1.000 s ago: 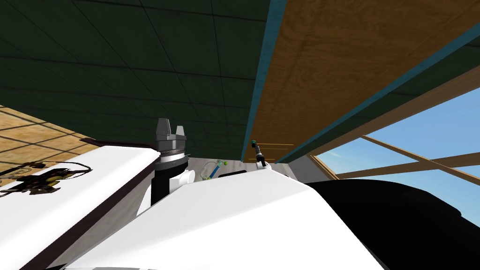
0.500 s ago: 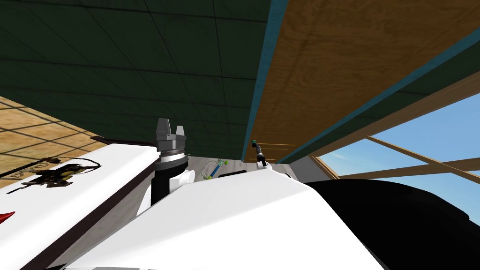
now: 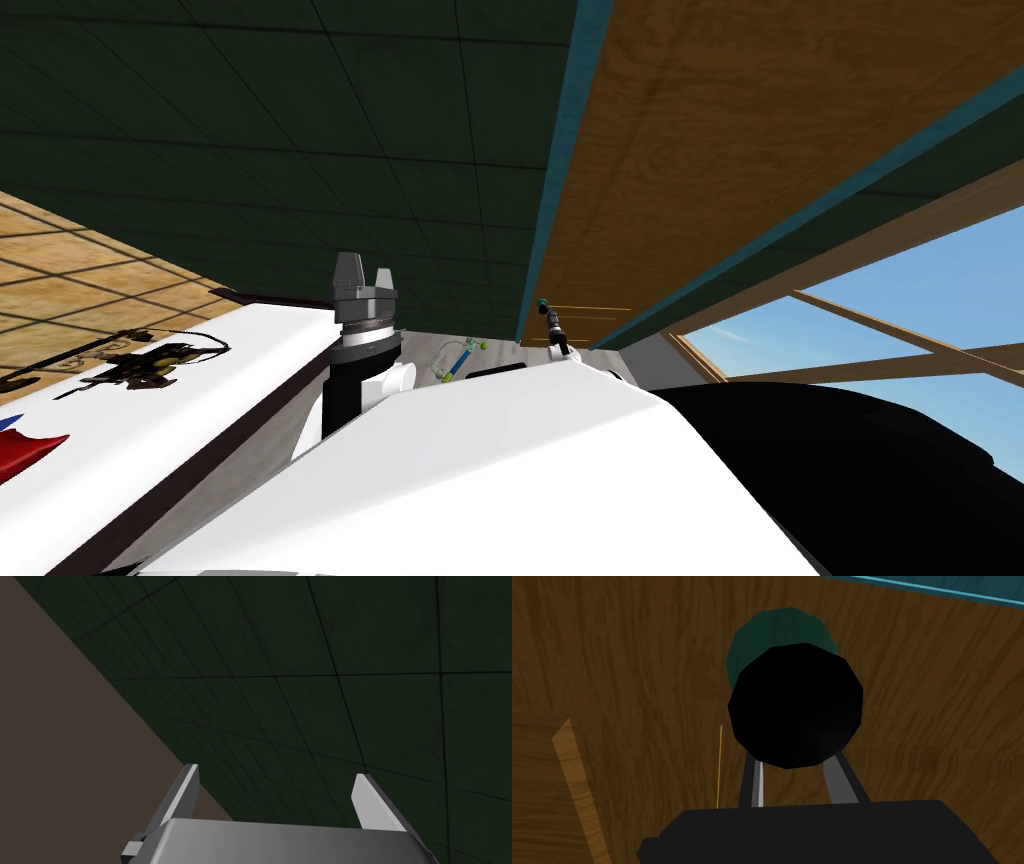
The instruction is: Pull the door open
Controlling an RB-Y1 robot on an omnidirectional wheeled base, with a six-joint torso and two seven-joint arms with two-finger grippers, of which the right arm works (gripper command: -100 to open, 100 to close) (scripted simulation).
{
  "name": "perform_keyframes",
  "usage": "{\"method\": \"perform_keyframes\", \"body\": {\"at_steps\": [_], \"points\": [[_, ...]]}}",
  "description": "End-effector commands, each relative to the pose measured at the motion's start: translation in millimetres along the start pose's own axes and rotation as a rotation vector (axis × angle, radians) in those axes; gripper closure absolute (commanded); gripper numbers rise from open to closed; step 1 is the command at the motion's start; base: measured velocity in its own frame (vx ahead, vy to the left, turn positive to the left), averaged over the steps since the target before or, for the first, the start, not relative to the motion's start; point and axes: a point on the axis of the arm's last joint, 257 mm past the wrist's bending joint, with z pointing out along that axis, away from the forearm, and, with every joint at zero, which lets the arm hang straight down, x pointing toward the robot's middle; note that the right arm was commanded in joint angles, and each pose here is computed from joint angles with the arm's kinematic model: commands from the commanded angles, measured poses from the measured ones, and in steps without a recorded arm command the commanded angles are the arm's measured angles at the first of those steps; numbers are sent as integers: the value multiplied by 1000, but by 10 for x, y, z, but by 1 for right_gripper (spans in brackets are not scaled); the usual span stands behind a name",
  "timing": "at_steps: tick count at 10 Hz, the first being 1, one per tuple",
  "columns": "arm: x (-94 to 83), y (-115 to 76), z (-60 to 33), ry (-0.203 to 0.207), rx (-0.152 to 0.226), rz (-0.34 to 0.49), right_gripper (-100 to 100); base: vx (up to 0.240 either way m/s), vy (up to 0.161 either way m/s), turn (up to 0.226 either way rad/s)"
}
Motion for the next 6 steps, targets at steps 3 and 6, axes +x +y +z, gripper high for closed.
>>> {"method": "perform_keyframes", "body": {"at_steps": [3, 6], "points": [[189, 25, -17, 24, -2, 65, 100, -12, 3, 34], [141, 16, -23, 13, 0, 140, 100, -21, -3, 49]]}}
